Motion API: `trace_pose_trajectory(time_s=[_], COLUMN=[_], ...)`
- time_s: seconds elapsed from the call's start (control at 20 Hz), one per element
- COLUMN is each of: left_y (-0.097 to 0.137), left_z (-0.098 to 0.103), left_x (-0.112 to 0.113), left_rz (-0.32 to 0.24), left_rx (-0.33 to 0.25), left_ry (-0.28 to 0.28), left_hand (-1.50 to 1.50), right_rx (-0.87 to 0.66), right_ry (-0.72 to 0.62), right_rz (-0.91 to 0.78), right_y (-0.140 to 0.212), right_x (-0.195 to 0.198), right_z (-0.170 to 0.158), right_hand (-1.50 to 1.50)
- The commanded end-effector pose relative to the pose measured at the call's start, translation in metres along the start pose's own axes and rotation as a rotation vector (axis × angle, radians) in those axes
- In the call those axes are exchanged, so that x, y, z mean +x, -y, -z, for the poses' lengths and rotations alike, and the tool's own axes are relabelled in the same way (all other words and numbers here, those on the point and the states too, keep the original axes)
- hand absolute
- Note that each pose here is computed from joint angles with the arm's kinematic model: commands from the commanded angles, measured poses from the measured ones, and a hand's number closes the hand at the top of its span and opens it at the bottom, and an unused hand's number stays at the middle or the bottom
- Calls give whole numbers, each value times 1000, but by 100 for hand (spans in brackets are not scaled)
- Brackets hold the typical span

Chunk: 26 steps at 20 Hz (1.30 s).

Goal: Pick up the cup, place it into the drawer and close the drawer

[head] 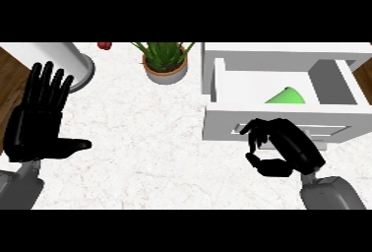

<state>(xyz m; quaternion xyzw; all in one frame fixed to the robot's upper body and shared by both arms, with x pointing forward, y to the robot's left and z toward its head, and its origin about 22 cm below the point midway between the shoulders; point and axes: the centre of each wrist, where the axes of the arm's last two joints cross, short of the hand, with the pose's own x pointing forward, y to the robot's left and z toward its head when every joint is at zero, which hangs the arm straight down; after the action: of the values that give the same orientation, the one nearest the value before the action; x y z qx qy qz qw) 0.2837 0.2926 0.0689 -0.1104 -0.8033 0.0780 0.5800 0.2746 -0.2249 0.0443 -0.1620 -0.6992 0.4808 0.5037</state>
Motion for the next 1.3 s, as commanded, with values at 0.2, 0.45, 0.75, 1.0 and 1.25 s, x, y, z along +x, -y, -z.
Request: trace_pose_trajectory(time_s=[0.2, 0.45, 0.75, 1.0, 1.25], left_y=[-34, -51, -47, -65, -60], left_z=[-10, -21, -28, -32, -20], left_x=[7, 12, -10, -7, -3], left_rz=[-16, -4, -9, -30, -37], left_rx=[19, -4, 5, -23, -42], left_ry=[14, 0, 28, 0, -9], left_hand=[-150, -150, -150, -150, -150], right_rx=[102, 106, 103, 88, 107], right_ry=[-67, -103, -117, -94, -130], right_rz=[-107, -82, -31, 18, 9], right_y=[-30, -42, -17, 7, 30], right_x=[-24, -65, -89, -99, -103], right_z=[34, 63, 87, 101, 109], right_hand=[-150, -150, -150, -150, -150])
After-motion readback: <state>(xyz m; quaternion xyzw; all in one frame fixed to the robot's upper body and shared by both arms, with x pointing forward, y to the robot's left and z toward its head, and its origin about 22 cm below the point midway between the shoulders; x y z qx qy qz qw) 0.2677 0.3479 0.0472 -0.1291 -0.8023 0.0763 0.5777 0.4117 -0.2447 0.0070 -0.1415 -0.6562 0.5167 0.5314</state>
